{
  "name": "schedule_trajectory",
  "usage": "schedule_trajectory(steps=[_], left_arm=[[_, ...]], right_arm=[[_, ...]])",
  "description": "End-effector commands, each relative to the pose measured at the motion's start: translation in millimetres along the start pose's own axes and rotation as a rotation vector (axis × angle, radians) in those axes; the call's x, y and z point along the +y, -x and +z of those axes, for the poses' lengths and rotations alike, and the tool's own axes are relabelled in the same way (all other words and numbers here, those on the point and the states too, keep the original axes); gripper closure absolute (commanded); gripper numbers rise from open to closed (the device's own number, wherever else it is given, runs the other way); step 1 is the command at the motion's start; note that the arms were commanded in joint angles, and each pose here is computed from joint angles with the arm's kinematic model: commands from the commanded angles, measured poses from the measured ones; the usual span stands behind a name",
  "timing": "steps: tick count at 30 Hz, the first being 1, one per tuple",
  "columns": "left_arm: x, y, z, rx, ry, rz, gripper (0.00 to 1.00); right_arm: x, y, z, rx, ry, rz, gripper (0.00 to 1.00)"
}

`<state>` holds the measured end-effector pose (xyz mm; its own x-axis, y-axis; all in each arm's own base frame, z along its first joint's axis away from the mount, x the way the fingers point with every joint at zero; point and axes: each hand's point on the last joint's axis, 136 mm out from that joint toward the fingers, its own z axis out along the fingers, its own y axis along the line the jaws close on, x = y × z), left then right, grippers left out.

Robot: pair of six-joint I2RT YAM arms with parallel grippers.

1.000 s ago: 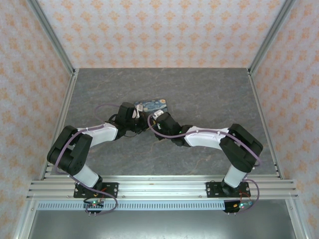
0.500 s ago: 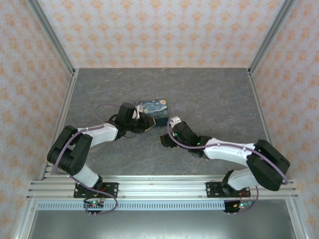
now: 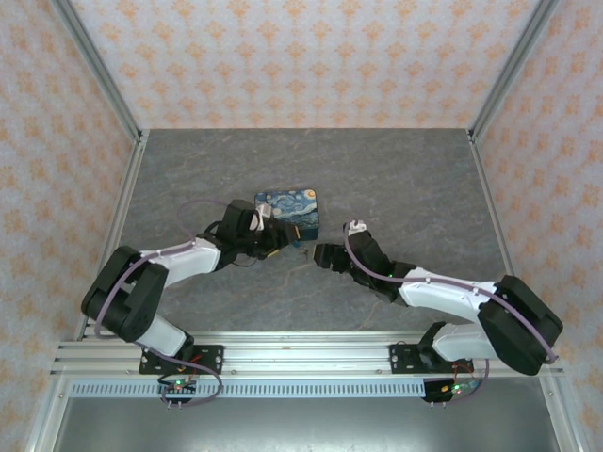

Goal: Unlock the padlock with the key

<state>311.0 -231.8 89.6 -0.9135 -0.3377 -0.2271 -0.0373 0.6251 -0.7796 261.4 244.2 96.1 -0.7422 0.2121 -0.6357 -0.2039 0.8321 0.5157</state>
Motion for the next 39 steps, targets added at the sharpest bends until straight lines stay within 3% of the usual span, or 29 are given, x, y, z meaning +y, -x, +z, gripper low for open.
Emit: schedule_trajectory(steps=[1,8,13,21,39], left_arm=[[-11.5,8.2,-21.1,-0.063,0.028,0.086,0.16],[-15.2,26.3,-55.0,-0.158,0.156,0.182,0.0],[-8.7,46.6,-72.1,-0.211,0.266,0.202,0.0],[30.9,74.8,-85.0,-0.241,0.492,0.151,0.0],[57.4,68.0,-63.5,-0.205,0.511,0.082,0.0]], right_arm=[[15.1,6.1,3.8,-0.019,0.09,0.111,0.24],[42.5,8.4,20.9,0.013,0.207,0.205,0.24],[58.4,11.7,33.9,0.033,0.263,0.253,0.24],[71.0,15.6,52.3,0.051,0.295,0.286,0.24],[62.6,48.6,88.7,0.043,0.264,0.308,0.26]])
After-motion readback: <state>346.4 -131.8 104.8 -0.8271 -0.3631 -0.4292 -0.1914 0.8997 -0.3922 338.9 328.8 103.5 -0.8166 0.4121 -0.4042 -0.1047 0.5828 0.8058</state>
